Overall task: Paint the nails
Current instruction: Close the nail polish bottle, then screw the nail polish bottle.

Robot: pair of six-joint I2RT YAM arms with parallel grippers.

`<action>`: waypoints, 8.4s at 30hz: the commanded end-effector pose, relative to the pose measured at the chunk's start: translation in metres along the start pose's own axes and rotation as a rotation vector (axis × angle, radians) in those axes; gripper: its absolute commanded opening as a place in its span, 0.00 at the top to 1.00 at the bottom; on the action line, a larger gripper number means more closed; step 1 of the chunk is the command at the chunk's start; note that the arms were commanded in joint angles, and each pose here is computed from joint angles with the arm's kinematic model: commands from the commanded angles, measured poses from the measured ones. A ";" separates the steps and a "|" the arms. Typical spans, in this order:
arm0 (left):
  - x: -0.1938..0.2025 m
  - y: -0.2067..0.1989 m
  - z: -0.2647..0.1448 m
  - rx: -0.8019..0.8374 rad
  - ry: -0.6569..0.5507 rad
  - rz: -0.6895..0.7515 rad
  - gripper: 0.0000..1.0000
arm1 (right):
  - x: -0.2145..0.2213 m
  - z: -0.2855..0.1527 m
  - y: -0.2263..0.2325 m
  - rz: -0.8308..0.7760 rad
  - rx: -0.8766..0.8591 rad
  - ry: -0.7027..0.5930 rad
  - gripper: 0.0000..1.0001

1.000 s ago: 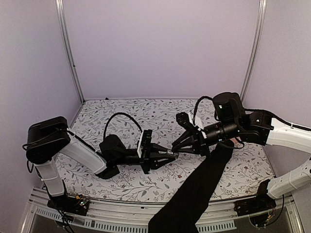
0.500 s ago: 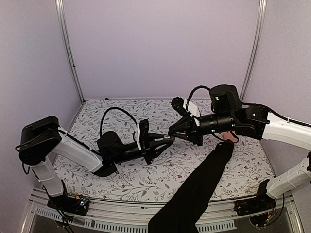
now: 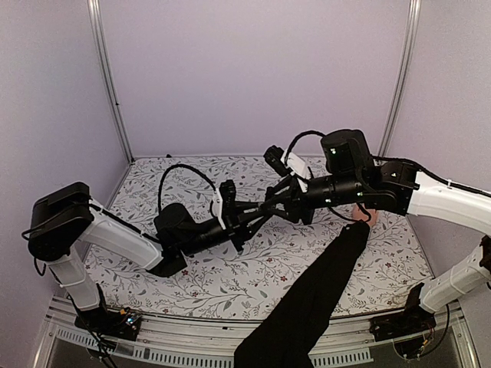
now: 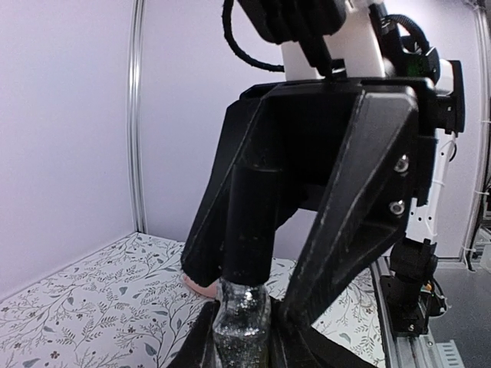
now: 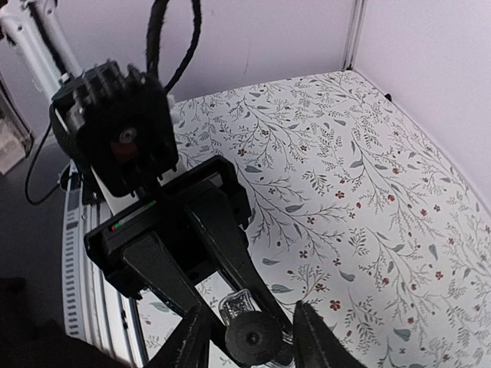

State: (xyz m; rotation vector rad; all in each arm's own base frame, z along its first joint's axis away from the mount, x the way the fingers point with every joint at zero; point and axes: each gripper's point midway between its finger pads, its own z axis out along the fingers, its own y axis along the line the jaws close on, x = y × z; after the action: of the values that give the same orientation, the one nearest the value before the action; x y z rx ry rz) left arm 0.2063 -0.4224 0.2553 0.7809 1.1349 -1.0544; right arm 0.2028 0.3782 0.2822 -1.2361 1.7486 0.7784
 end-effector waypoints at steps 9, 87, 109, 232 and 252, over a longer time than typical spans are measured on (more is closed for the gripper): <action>-0.056 -0.040 -0.002 0.257 -0.149 0.000 1.00 | -0.011 -0.027 0.025 -0.066 -0.088 -0.075 0.32; -0.089 -0.021 0.006 0.118 -0.143 -0.075 1.00 | -0.027 -0.038 0.076 -0.082 -0.404 -0.144 1.00; -0.114 0.014 0.012 -0.338 -0.228 0.137 1.00 | -0.031 -0.022 0.026 0.132 -0.122 -0.208 1.00; -0.102 0.050 -0.001 -0.276 -0.199 0.023 1.00 | -0.012 0.016 -0.007 0.184 -0.019 -0.096 0.94; -0.083 0.001 0.000 0.208 -0.068 -0.077 1.00 | -0.045 -0.043 0.018 0.015 -0.089 -0.263 0.30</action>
State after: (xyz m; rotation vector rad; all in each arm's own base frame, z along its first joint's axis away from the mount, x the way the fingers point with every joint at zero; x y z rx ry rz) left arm 0.2302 -0.4011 0.3030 0.7283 1.1613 -1.0956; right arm 0.2031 0.3808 0.3337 -1.0370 1.6132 0.9815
